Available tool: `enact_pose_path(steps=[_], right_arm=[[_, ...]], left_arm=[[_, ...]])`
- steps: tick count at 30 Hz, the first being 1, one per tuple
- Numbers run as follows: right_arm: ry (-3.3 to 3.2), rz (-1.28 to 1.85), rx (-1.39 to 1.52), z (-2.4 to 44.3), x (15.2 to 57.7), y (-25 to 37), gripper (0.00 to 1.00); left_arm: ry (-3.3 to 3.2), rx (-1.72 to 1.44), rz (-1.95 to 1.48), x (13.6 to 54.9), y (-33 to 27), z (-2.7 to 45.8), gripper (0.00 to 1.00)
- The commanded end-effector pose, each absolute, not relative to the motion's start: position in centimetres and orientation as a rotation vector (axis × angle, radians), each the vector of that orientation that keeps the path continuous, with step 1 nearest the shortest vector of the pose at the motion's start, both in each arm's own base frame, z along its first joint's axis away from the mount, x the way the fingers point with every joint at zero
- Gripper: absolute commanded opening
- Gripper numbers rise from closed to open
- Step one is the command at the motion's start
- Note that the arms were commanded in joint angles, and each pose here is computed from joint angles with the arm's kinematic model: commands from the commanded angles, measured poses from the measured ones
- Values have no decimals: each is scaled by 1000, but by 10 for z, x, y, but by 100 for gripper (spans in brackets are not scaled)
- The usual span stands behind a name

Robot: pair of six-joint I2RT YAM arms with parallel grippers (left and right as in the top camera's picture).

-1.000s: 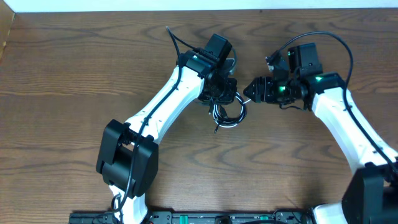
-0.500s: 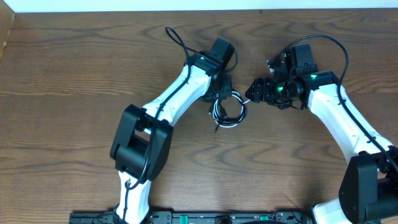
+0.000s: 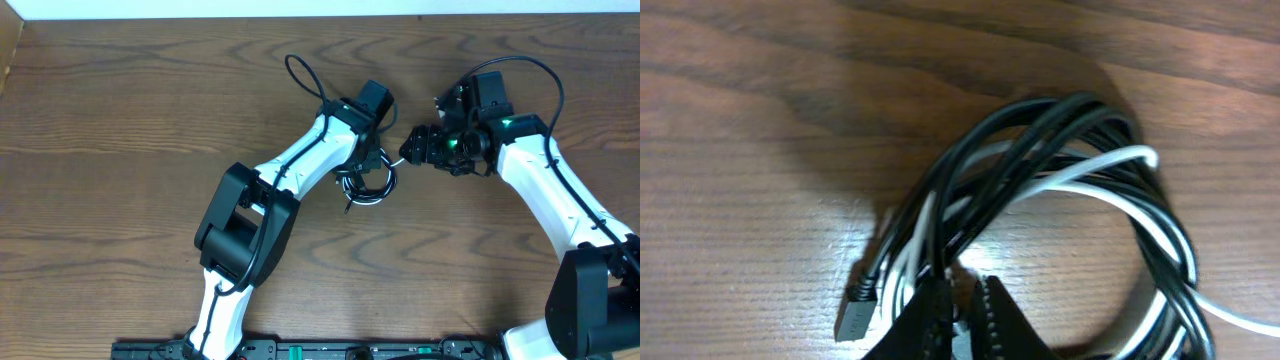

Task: Untangle cables

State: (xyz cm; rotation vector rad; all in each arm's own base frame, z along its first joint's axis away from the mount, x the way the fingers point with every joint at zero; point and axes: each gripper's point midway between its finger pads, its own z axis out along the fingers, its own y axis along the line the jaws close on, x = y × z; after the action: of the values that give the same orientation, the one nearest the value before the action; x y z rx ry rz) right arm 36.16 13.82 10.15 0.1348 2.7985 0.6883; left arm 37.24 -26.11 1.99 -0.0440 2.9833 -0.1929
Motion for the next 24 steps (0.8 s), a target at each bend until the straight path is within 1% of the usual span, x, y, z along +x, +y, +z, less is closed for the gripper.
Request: enact_pose_path(steps=[1, 8, 21, 24], right_arm=[[2797, 659, 162, 103, 365, 134, 73], [2806, 653, 161, 102, 363, 133, 73], [2822, 647, 145, 101, 359, 132, 74], [2829, 645, 143, 100, 357, 132, 74]], left_arm=[[2991, -124, -82, 369, -245, 3, 11], [2993, -144, -65, 363, -240, -11, 11], [3014, -113, -48, 349, -241, -24, 12], [3009, -81, -57, 346, -250, -24, 10]])
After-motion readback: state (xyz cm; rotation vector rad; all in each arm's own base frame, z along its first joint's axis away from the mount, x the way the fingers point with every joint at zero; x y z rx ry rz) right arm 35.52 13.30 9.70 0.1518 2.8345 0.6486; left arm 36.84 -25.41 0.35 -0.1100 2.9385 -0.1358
